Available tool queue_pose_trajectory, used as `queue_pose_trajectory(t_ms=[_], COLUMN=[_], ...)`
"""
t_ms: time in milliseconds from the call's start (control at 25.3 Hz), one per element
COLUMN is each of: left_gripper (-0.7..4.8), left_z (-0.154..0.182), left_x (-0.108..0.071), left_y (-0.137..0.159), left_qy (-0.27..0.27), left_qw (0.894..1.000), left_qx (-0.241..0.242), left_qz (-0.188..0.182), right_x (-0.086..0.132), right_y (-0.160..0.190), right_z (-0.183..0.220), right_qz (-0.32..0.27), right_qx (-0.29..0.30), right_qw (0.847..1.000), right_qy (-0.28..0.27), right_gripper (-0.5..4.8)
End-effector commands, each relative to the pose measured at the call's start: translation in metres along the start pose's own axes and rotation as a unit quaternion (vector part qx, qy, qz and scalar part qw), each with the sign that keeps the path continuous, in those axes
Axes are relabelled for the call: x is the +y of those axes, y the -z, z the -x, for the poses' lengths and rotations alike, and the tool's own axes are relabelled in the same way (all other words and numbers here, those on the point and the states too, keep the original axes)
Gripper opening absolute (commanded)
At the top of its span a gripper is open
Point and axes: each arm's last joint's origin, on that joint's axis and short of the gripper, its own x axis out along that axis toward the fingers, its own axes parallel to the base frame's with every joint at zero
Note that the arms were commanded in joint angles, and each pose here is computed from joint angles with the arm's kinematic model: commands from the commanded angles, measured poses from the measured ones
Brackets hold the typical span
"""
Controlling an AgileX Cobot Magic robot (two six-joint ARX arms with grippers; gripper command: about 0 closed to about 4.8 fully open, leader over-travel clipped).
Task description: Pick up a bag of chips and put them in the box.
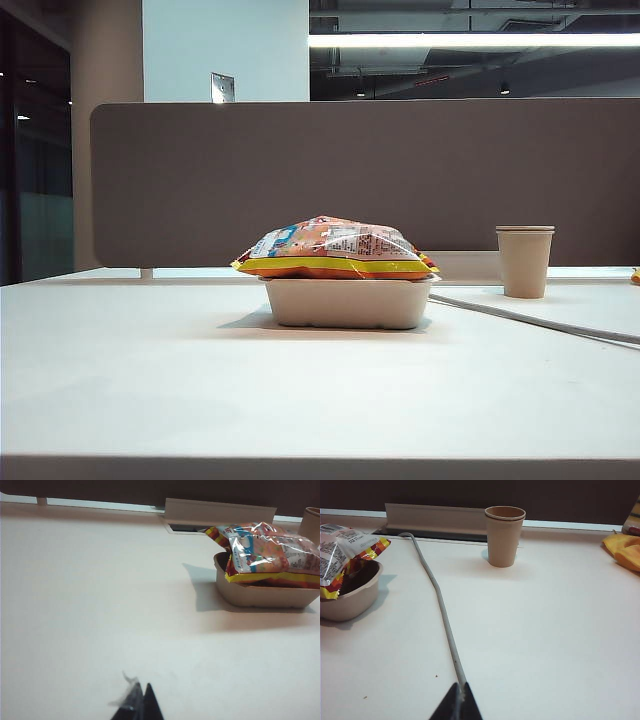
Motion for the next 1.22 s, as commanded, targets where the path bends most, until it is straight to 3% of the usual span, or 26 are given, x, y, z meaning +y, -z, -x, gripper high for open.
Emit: queue_pose_trajectory(t_ms=[40,1225], left_gripper=[-0.06,-0.06], left_z=[0.0001,0.0008], left_x=[0.0001,0.0049], left_y=[0.0008,0.0003], left_qy=[-0.001,-0.026], left_qw=[1.000,1.000], left_qx=[0.006,0.003], left_qz=[0.002,0.006], right_x=[0.0000,0.0000], right_y=[-0.0012,-0.0012], right_z=[-0.0001,-0.0001], right_qz=[0.001,0.001], right_qx=[-0.008,-0.008], right_qw=[1.000,1.000], right_qy=[0.000,0.000], right_gripper=[0.12,0.12])
